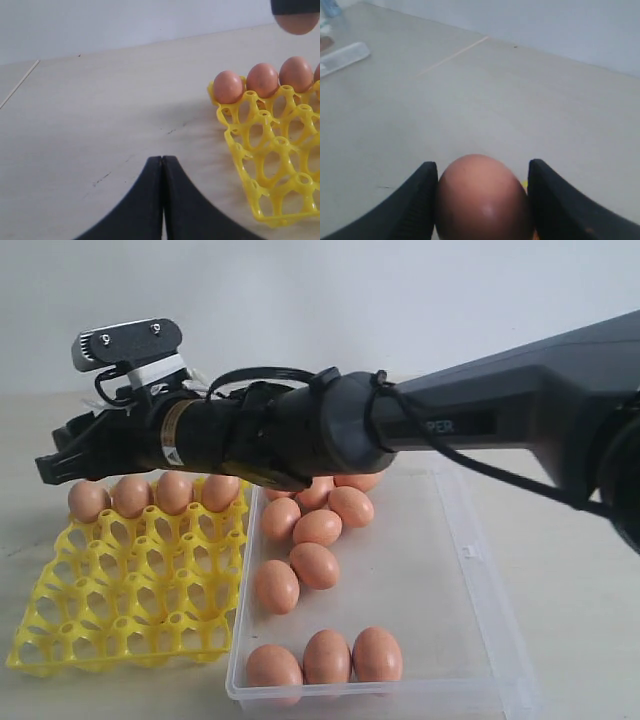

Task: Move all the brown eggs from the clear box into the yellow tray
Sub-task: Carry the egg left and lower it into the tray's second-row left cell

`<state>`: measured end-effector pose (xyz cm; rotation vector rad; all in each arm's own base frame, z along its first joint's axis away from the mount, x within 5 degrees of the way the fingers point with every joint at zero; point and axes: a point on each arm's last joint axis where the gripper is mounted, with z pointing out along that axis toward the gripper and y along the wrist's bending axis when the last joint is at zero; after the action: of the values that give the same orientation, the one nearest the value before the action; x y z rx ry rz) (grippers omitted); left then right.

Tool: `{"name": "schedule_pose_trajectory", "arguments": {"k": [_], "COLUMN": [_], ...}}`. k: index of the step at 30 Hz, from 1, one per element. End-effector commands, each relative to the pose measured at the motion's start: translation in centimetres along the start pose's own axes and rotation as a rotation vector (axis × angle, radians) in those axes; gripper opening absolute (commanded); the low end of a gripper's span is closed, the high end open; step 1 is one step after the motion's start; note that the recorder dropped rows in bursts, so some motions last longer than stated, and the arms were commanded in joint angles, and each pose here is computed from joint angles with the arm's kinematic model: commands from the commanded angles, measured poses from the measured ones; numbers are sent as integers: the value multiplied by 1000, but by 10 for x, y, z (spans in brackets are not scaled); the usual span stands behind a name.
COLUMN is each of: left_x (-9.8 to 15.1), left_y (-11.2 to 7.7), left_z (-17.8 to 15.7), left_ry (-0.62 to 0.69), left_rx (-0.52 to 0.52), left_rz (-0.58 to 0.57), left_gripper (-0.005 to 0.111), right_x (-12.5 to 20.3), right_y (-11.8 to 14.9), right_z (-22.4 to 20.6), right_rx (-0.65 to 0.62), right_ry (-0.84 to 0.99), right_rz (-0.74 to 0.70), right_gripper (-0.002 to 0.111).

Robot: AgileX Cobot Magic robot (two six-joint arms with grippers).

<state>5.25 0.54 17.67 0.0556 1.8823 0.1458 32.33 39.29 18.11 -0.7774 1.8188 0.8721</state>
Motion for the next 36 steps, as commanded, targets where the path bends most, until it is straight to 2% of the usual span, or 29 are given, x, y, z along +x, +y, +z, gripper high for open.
{"name": "schedule_pose_trajectory", "arguments": {"k": [1, 8, 18, 36], "left_x": [-2, -2, -2, -2], "left_y": [0, 0, 0, 0], "left_z": [-1, -1, -1, -1], "left_ry": [-20, -20, -20, -20], "left_rx": [7, 7, 7, 7], "left_rz": [-2, -2, -2, -4], "left_gripper": [0, 0, 0, 0], "right_x": [2, 13, 39, 49], "right_y": [14, 14, 2, -10], "right_z": [18, 32, 46, 64], "right_rx": [-169, -231, -242, -236], "right_ry": [-6, 8, 25, 12], "right_rz": [46, 77, 58, 59], "right_gripper": [0, 0, 0, 0]}}
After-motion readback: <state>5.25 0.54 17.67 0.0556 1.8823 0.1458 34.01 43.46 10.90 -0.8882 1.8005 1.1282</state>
